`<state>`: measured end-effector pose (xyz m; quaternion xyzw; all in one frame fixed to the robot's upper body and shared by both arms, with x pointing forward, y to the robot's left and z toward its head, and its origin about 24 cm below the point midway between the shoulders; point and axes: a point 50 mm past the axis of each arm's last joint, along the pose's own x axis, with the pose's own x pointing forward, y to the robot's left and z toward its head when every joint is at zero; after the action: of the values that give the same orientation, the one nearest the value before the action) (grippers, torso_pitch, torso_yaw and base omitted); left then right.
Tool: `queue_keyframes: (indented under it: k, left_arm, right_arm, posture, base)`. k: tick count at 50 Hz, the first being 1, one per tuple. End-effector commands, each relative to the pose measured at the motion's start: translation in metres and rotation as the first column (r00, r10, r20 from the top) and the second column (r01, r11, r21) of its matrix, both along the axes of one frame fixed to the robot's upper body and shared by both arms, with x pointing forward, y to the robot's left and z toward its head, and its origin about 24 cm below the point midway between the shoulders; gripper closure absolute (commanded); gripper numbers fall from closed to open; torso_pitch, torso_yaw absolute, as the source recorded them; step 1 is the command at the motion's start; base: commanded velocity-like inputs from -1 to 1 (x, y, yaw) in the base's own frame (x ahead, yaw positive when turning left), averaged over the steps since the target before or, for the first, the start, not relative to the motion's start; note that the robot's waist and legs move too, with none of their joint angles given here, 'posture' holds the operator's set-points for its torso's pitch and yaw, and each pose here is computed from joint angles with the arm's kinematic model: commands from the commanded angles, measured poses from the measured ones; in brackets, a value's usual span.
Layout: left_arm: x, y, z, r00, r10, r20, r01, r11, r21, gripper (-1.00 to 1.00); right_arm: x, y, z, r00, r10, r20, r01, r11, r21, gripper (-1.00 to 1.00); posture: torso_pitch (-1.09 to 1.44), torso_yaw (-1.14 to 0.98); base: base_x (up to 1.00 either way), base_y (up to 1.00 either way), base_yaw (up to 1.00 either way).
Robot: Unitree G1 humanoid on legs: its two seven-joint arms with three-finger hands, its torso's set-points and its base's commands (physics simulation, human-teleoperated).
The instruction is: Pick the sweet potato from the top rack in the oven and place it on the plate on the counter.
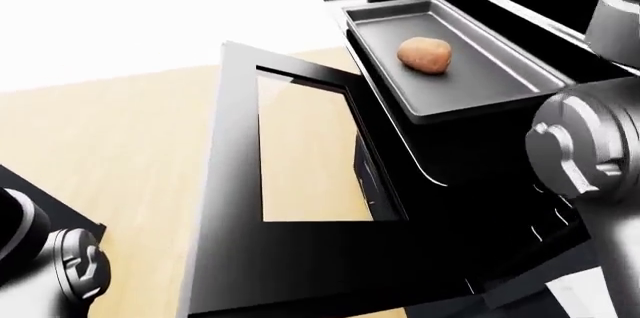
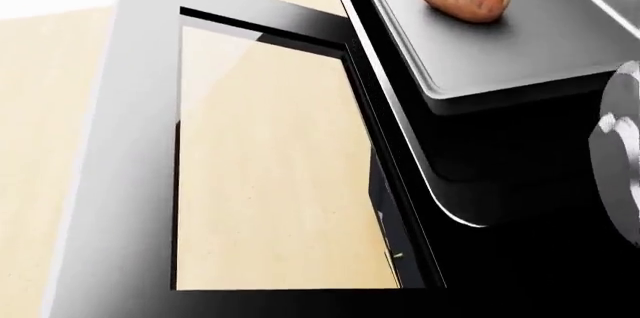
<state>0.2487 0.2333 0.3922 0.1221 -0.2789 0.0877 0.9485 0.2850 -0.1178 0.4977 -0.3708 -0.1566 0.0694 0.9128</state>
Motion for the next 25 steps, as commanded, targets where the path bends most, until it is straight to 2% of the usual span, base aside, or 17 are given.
queue_keyframes:
  k: [1, 3, 5, 7, 9, 10, 12, 13, 14, 15, 16, 18, 19, 22, 23, 24, 25]
  left_arm:
    - [-0.008, 0.000, 0.010, 0.998, 0.006, 0.069, -0.007, 1.000, 0.009, -1.00]
    - [-0.008, 0.000, 0.011, 0.997, 0.002, 0.072, -0.002, 1.000, 0.003, -1.00]
    - [-0.008, -0.001, 0.011, 0.997, 0.000, 0.073, -0.001, 1.000, 0.006, -1.00]
    - [-0.009, 0.001, 0.010, 0.997, 0.006, 0.072, -0.007, 1.000, 0.006, -1.00]
    - [-0.010, 0.002, 0.009, 0.997, 0.006, 0.070, -0.007, 1.000, 0.006, -1.00]
    - [-0.010, 0.003, 0.009, 0.998, 0.010, 0.070, -0.011, 1.000, 0.005, -1.00]
    - [-0.012, 0.003, 0.009, 0.997, 0.013, 0.071, -0.013, 1.000, 0.007, -1.00]
    - [-0.012, 0.003, 0.009, 0.998, 0.012, 0.070, -0.012, 1.000, 0.006, -1.00]
    - [-0.012, 0.003, 0.009, 0.998, 0.012, 0.067, -0.012, 1.000, 0.008, -1.00]
    - [-0.012, 0.004, 0.010, 0.997, 0.013, 0.069, -0.014, 1.000, 0.007, -1.00]
    - [-0.012, 0.004, 0.010, 0.998, 0.012, 0.067, -0.013, 1.000, 0.007, -1.00]
    - [-0.014, 0.004, 0.012, 0.997, 0.015, 0.069, -0.016, 1.000, 0.006, -1.00]
    - [-0.015, 0.004, 0.013, 0.997, 0.017, 0.072, -0.017, 1.000, 0.007, -1.00]
    - [-0.015, 0.003, 0.015, 0.997, 0.013, 0.074, -0.014, 1.000, 0.009, -1.00]
    - [-0.016, 0.004, 0.015, 0.997, 0.016, 0.074, -0.017, 1.000, 0.008, -1.00]
    - [-0.016, 0.004, 0.015, 0.997, 0.016, 0.074, -0.016, 1.000, 0.009, -1.00]
    - [-0.017, 0.005, 0.015, 0.997, 0.019, 0.074, -0.020, 1.000, 0.007, -1.00]
  right_arm:
    - [0.005, 0.002, 0.012, 0.999, 0.001, 0.035, 0.001, 0.998, -0.061, -1.00]
    - [0.026, 0.007, 0.006, 1.000, 0.005, -0.017, -0.008, 0.990, -0.138, -1.00]
    - [0.046, 0.009, 0.000, 1.000, -0.017, -0.023, 0.011, 0.973, -0.232, -1.00]
    - [0.061, 0.012, -0.011, 0.998, 0.011, -0.057, -0.027, 0.956, -0.292, -1.00]
    - [0.071, 0.016, -0.021, 0.995, 0.079, -0.065, -0.096, 0.940, -0.328, -1.00]
    - [0.076, 0.014, -0.027, 0.995, 0.059, -0.080, -0.082, 0.945, -0.317, -1.00]
    - [0.083, 0.015, -0.038, 0.992, 0.071, -0.105, -0.103, 0.936, -0.338, -1.00]
    - [0.088, 0.013, -0.044, 0.992, 0.038, -0.119, -0.073, 0.950, -0.303, -1.00]
    - [0.090, 0.017, -0.049, 0.990, 0.072, -0.120, -0.111, 0.930, -0.351, -1.00]
    - [0.094, 0.015, -0.054, 0.992, 0.043, -0.115, -0.076, 0.951, -0.299, -1.00]
    - [0.097, 0.011, -0.056, 0.995, -0.008, -0.098, -0.023, 0.950, -0.311, -1.00]
    - [0.101, 0.014, -0.064, 0.988, 0.017, -0.153, -0.049, 0.976, -0.213, -1.00]
    - [0.101, 0.016, -0.066, 0.985, 0.039, -0.167, -0.074, 0.976, -0.206, -1.00]
    - [0.105, 0.018, -0.076, 0.982, 0.019, -0.186, -0.071, 0.959, -0.275, -1.00]
    - [0.107, 0.019, -0.078, 0.987, 0.006, -0.163, -0.057, 0.948, -0.313, -1.00]
    - [0.108, 0.018, -0.080, 0.984, 0.013, -0.180, -0.064, 0.956, -0.285, -1.00]
    - [0.109, 0.015, -0.082, 0.984, -0.010, -0.176, -0.048, 0.945, -0.324, -1.00]
  posture:
    - [0.00, 0.00]
    - [0.00, 0.00]
    - [0.00, 0.00]
    - [0.00, 0.00]
    - [0.00, 0.00]
    - [0.00, 0.00]
    - [0.00, 0.00]
    - [0.00, 0.00]
    - [0.00, 0.00]
    - [0.00, 0.00]
    - [0.00, 0.00]
    - [0.00, 0.00]
    - [0.00, 0.00]
    - [0.00, 0.00]
    - [0.00, 0.00]
    - [0.00, 0.00]
    - [0.00, 0.00]
  base:
    - [0.00, 0.00, 0.00]
    - [0.00, 0.00, 0.00]
    - [0.00, 0.00, 0.00]
    - [0.00, 0.00, 0.00]
    - [0.00, 0.00, 0.00]
    - [0.00, 0.00, 0.00]
    - [0.00, 0.00, 0.00]
    - [0.00, 0.00, 0.00]
    - [0.00, 0.00, 0.00]
    - [0.00, 0.00, 0.00]
    - [0.00, 0.00, 0.00]
    - [0.00, 0.00, 0.00]
    - [0.00, 0.00, 0.00]
    - [0.00, 0.00, 0.00]
    - [0.00, 0.00, 0.00]
    - [0.00, 0.00, 0.00]
    - [0.00, 0.00, 0.00]
